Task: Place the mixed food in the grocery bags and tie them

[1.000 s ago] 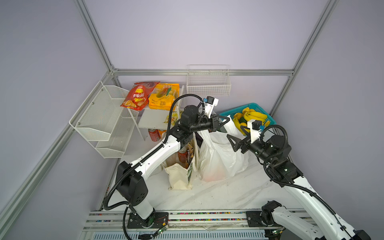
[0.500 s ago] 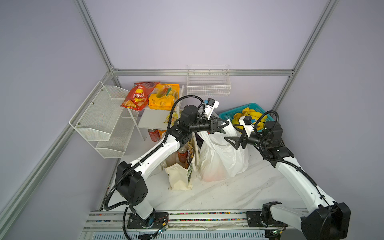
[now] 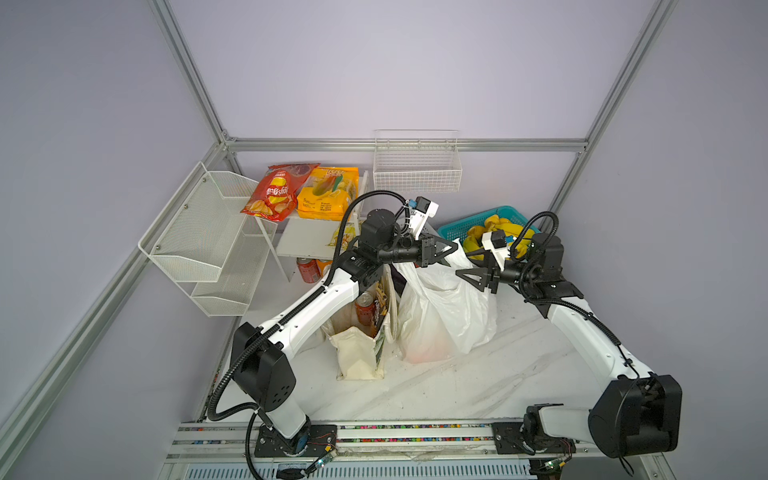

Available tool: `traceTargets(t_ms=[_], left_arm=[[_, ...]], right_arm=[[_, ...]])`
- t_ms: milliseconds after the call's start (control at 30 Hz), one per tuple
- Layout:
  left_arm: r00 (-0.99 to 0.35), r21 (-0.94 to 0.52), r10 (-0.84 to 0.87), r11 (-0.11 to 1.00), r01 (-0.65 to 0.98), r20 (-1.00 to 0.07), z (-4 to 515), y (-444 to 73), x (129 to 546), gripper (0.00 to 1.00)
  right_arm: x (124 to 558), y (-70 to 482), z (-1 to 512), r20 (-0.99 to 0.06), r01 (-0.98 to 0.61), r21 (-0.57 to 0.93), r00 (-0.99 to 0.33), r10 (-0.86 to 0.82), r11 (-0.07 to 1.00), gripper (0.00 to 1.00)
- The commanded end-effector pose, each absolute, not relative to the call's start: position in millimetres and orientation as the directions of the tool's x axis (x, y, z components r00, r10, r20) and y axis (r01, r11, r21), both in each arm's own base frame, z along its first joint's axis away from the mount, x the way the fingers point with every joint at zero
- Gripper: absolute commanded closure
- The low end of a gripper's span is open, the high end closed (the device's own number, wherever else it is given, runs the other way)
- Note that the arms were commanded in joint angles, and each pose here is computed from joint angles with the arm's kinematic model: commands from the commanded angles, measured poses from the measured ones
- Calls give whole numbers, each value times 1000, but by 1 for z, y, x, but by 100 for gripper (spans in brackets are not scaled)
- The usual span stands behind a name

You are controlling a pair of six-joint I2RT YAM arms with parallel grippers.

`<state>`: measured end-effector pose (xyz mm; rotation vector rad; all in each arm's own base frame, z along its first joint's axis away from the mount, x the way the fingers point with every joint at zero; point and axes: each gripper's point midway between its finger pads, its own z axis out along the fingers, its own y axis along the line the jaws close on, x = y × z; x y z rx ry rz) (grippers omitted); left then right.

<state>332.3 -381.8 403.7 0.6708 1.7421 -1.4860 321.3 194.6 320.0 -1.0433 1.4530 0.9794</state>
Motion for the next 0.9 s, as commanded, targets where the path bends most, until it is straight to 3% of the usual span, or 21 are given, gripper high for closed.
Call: traceTargets(t_ms=[0,67,200,433,533,867], left_arm=[[-504,-519,-128,154,841,-854,452,-378,332,96],[-502,-517,-129,146,844,-855,456,-379,332,90],[-469,-488,-141,159,858,-872,466,-376,331,67],[-272,-297,-150,184,937,-951,499,-368,305,31],[-218,-242,-138,188,952,-966,507,-364,294,24],[-130,-147,-93,209,967,-987,508,-337,259,12]], right_arm=[[317,197,328,-996,-974,9,-29,-86,226,63],[320,196,327,-996,-969,26,-46,-78,247,71],[335,188,328,-994,-926,60,-89,-60,373,88],[353,175,331,-980,-837,177,-197,16,518,95],[358,170,326,-971,-802,216,-234,40,557,96],[362,166,322,-962,-768,250,-264,64,589,97]])
